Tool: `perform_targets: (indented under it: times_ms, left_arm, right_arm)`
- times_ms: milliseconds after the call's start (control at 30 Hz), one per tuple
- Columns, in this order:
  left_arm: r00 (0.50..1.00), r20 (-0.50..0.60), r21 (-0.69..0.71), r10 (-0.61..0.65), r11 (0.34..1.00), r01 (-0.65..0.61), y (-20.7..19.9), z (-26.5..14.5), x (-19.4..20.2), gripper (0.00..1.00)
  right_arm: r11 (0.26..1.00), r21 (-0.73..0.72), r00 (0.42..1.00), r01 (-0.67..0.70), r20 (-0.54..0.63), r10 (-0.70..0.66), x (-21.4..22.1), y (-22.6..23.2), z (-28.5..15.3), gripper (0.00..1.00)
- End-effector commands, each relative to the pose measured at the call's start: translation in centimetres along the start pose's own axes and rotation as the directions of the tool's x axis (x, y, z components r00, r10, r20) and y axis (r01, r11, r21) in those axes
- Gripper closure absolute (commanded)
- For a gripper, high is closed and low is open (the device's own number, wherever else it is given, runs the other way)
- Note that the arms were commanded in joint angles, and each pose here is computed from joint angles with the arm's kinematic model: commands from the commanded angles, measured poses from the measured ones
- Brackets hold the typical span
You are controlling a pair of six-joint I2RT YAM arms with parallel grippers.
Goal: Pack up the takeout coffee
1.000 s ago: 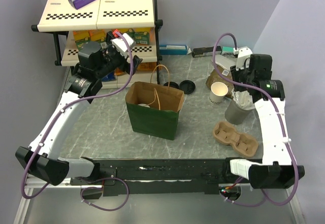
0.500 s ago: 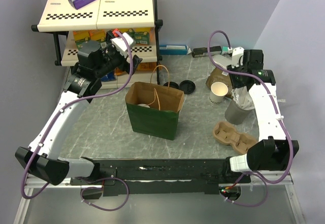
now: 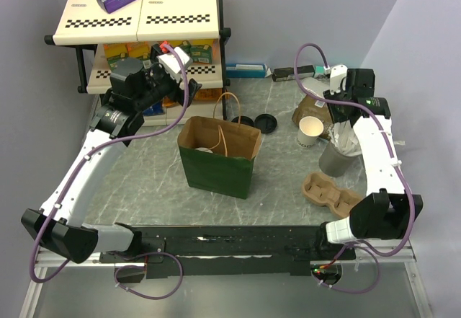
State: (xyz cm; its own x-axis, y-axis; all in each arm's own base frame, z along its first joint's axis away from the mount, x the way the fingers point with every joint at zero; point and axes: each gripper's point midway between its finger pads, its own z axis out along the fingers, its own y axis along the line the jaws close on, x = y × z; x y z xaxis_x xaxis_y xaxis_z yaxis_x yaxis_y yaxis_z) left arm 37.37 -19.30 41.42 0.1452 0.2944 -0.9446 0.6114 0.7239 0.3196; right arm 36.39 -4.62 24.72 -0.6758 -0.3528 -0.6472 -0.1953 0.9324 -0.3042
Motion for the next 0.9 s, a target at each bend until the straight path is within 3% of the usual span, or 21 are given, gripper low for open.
perform_targets:
  times_ms: [0,533,867]
  left_arm:
    - [0.999,0.048,-0.007,0.017,1.0,-0.016,0.27,-1.0,-1.88,0.01]
    - [0.999,0.034,-0.005,0.016,1.0,-0.015,0.1,-0.98,-1.22,0.01]
    - [0.999,0.033,-0.003,0.015,1.0,-0.015,0.07,-0.93,-1.17,0.01]
  right_arm:
    - [0.999,0.04,1.0,0.005,0.027,-0.006,-1.15,-1.43,0.04,0.6]
    - [1.0,0.007,1.0,0.002,-0.008,-0.002,-0.77,-0.93,0.8,0.73]
    - [1.0,-0.018,1.0,0.008,0.0,-0.008,-0.93,-0.53,0.48,1.0]
